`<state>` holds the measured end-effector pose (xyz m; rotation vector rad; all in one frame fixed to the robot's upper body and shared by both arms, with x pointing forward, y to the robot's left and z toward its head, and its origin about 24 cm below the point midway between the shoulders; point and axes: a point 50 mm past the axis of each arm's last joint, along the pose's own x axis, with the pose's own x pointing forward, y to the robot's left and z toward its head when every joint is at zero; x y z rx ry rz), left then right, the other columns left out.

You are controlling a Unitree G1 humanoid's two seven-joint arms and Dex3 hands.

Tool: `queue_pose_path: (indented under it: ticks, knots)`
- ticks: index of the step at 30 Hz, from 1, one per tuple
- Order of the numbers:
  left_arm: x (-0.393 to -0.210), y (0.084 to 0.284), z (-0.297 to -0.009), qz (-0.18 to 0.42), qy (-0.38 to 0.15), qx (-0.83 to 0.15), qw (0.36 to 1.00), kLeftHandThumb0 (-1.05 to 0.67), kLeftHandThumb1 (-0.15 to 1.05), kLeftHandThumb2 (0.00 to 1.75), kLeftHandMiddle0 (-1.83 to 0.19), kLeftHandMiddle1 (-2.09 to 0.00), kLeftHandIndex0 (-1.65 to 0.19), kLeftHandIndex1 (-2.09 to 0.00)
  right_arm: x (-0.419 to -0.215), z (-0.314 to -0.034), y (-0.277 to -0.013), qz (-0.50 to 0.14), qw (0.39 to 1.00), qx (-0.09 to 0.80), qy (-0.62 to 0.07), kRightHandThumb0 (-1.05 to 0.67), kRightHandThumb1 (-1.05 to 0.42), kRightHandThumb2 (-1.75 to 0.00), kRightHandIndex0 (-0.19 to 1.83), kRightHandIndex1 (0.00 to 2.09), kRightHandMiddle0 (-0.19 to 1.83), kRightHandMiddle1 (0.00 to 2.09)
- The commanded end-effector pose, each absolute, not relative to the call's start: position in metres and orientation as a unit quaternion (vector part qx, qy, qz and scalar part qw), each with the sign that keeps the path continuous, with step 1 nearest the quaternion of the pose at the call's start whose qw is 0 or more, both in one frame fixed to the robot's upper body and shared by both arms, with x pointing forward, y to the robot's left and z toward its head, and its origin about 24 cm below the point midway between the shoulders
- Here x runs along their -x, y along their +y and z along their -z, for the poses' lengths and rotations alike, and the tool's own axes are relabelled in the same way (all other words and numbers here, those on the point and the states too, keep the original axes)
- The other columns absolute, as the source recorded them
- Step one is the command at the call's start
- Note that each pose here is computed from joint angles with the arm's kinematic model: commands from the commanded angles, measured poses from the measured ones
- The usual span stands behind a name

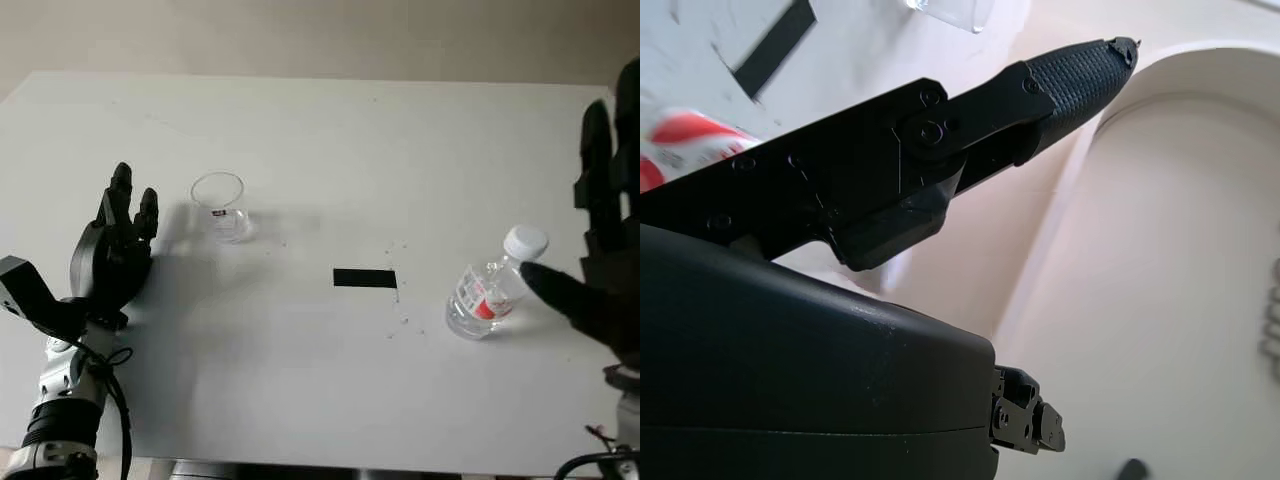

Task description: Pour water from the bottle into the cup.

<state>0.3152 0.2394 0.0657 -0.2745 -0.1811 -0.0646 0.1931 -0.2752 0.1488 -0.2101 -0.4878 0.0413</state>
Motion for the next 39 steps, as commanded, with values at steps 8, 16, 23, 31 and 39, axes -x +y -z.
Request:
queue_pose_path:
  ticks: [8, 16, 23, 31, 39]
  knots:
    - [-0.31, 0.247, -0.064, 0.025, -0.086, 0.128, 0.988, -0.87, 1.05, 0.61, 0.19, 0.0, 0.19, 0.0, -0.187, -0.118, -0.271, 0.02, 0.978, 0.074, -0.195, -0.96, -0.96, -0.06, -0.19, 0.0, -0.19, 0.0]
    - [-0.312, 0.248, -0.066, 0.02, -0.084, 0.124, 0.989, -0.87, 1.05, 0.61, 0.19, -0.01, 0.19, 0.0, -0.184, -0.101, -0.267, 0.037, 0.983, 0.066, -0.167, -0.97, -0.99, -0.06, -0.19, 0.0, -0.19, 0.0]
    - [-0.312, 0.248, -0.067, 0.02, -0.085, 0.123, 0.989, -0.88, 1.05, 0.61, 0.19, -0.02, 0.19, 0.0, -0.187, -0.088, -0.265, 0.047, 0.987, 0.044, -0.146, -0.98, -1.0, -0.06, -0.19, 0.0, -0.19, 0.0]
    - [-0.31, 0.25, -0.067, 0.017, -0.084, 0.12, 0.989, -0.87, 1.05, 0.61, 0.19, -0.01, 0.19, 0.0, -0.195, -0.067, -0.263, 0.053, 0.993, 0.009, -0.103, -0.97, -0.97, -0.05, -0.19, 0.0, -0.19, 0.0]
    - [-0.31, 0.251, -0.068, 0.018, -0.085, 0.124, 0.988, -0.86, 1.05, 0.6, 0.19, 0.0, 0.19, 0.0, -0.21, -0.051, -0.251, 0.039, 0.997, -0.012, -0.059, -1.03, -0.95, -0.05, -0.19, 0.0, -0.19, 0.0]
